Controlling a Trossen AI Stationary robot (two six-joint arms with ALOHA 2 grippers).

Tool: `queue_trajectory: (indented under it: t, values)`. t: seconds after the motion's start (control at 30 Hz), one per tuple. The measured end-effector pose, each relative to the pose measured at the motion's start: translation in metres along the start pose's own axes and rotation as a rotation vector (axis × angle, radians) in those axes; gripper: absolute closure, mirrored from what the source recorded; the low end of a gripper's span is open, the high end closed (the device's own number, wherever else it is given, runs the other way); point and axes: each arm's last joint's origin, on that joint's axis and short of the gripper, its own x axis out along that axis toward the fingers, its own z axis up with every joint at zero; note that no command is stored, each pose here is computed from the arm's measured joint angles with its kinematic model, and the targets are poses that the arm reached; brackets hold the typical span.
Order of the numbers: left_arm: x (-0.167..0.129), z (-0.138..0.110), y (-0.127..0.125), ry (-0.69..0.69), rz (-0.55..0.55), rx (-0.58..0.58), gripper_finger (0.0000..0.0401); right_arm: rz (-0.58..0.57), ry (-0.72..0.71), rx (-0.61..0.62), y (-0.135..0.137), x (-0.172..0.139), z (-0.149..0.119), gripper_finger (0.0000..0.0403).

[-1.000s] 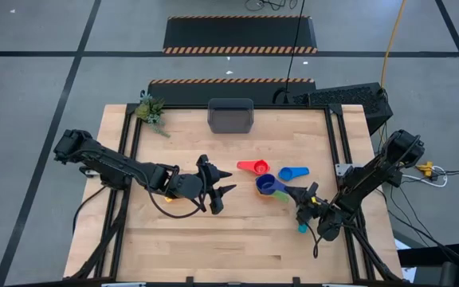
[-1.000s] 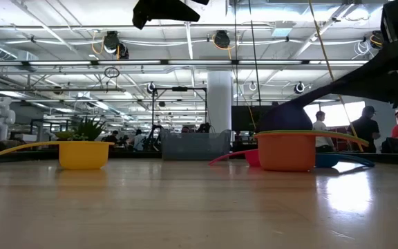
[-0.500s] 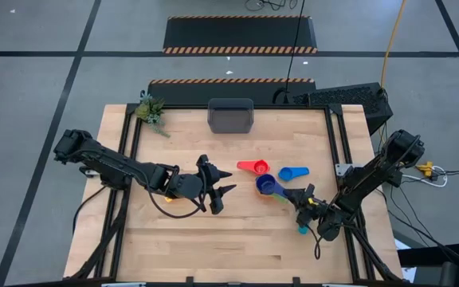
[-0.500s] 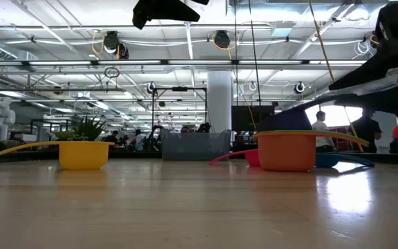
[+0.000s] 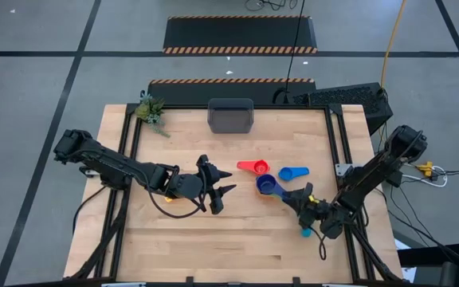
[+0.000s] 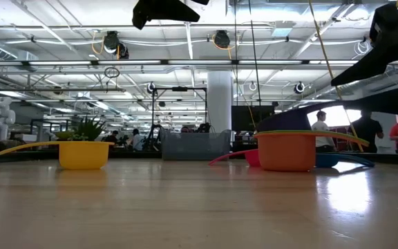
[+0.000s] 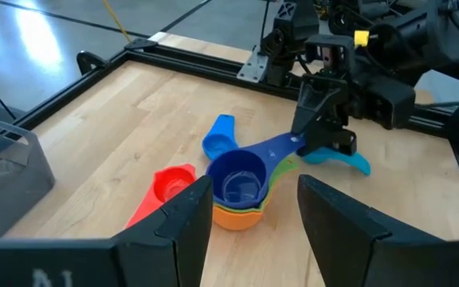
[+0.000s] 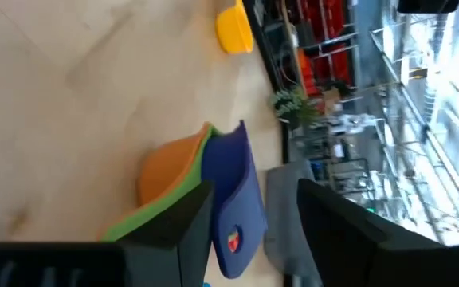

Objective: Nest measuring cups in basket
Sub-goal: Stack the dark blue measuring cup on top of the green measuring cup

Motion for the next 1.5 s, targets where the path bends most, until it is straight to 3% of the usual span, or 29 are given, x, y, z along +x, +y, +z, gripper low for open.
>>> queue_trajectory:
  t: [0.47, 0.7, 0.8, 0.97, 1.27, 1.5]
  values:
    - [0.0, 0.0, 0.0, 0.002, -0.002, -0.001, 0.0215, 0.242, -0.044, 0.2, -0.008, -0.01, -0.01, 0.0229]
    - [0.0, 0.0, 0.0, 0.002, -0.002, -0.001, 0.0215, 0.204, -0.055, 0.247, -0.016, -0.012, -0.01, 0.0229]
    - [0.0, 0.0, 0.0, 0.002, -0.002, -0.001, 0.0215, 0.139, -0.025, 0.327, -0.02, -0.011, -0.011, 0.0229]
    - [0.0, 0.0, 0.0, 0.002, -0.002, -0.001, 0.0215, 0.129, 0.063, 0.514, -0.024, 0.0, -0.02, 0.0234]
    - [0.0, 0.0, 0.0, 0.002, -0.002, 0.008, 0.0215, 0.229, 0.306, 0.703, -0.028, 0.016, -0.042, 0.0282]
    - [0.0, 0.0, 0.0, 0.001, -0.002, 0.018, 0.0215, 0.418, 0.362, 0.764, -0.026, 0.02, -0.046, 0.0308]
